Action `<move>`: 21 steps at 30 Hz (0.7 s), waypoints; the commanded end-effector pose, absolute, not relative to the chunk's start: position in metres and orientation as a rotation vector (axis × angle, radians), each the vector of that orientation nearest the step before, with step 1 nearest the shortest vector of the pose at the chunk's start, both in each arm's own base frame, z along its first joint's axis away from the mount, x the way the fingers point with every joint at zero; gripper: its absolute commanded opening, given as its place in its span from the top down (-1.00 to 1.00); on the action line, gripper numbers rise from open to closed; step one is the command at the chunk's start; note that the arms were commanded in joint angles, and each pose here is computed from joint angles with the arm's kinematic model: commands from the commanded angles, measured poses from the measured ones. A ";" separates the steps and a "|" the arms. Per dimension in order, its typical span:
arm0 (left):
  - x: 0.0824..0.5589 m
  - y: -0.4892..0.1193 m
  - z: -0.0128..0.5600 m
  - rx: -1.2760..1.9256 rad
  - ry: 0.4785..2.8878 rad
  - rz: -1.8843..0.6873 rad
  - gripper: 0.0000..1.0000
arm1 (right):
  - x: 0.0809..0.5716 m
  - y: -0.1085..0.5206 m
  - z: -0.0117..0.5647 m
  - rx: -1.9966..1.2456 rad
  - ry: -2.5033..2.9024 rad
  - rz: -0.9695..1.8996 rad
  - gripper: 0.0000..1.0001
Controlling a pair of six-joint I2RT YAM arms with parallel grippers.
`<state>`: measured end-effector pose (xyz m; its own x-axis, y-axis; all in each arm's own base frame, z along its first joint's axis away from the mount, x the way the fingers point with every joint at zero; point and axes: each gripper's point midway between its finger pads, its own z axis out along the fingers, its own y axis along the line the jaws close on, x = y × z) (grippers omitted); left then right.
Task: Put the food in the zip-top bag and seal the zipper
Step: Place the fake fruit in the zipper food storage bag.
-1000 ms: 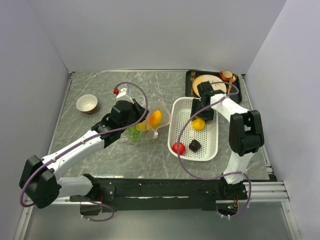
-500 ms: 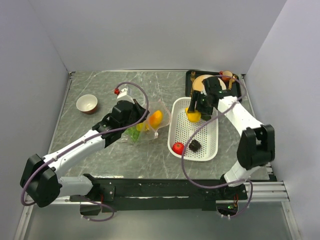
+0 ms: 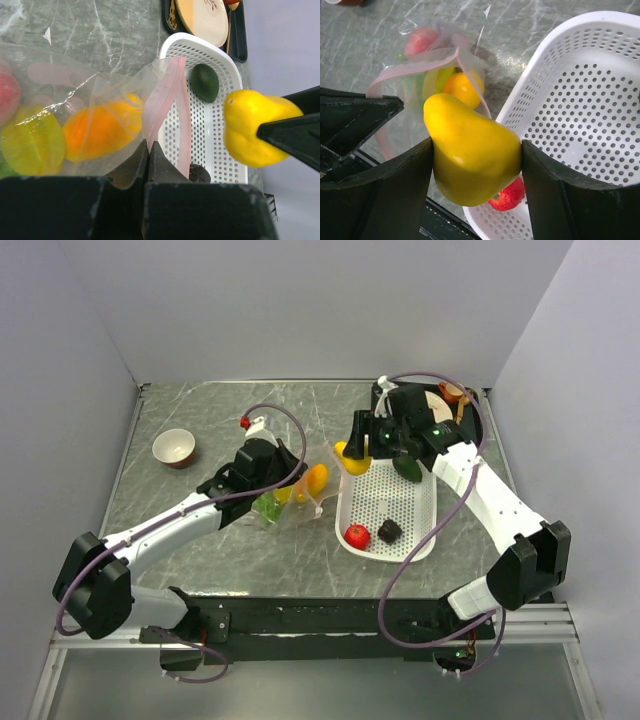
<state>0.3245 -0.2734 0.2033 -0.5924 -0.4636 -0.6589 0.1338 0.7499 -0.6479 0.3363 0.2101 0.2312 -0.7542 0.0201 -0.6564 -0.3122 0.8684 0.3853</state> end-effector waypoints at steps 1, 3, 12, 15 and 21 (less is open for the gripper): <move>0.329 -0.283 0.243 -0.241 1.950 -0.926 0.99 | 0.334 0.216 0.257 -0.280 2.273 0.626 0.18; 0.329 -0.282 0.242 -0.243 1.948 -0.924 0.98 | 0.332 0.221 0.257 -0.316 2.272 0.639 0.18; 0.329 -0.282 0.244 -0.233 1.948 -0.917 0.98 | 0.327 0.253 0.242 -0.431 2.326 0.630 0.18; 0.328 -0.281 0.250 -0.219 1.944 -0.903 0.98 | 0.331 0.261 0.236 -0.442 2.347 0.635 0.18; 0.324 -0.269 0.260 -0.234 1.918 -0.873 0.98 | 0.338 0.277 0.222 -0.459 2.389 0.639 0.17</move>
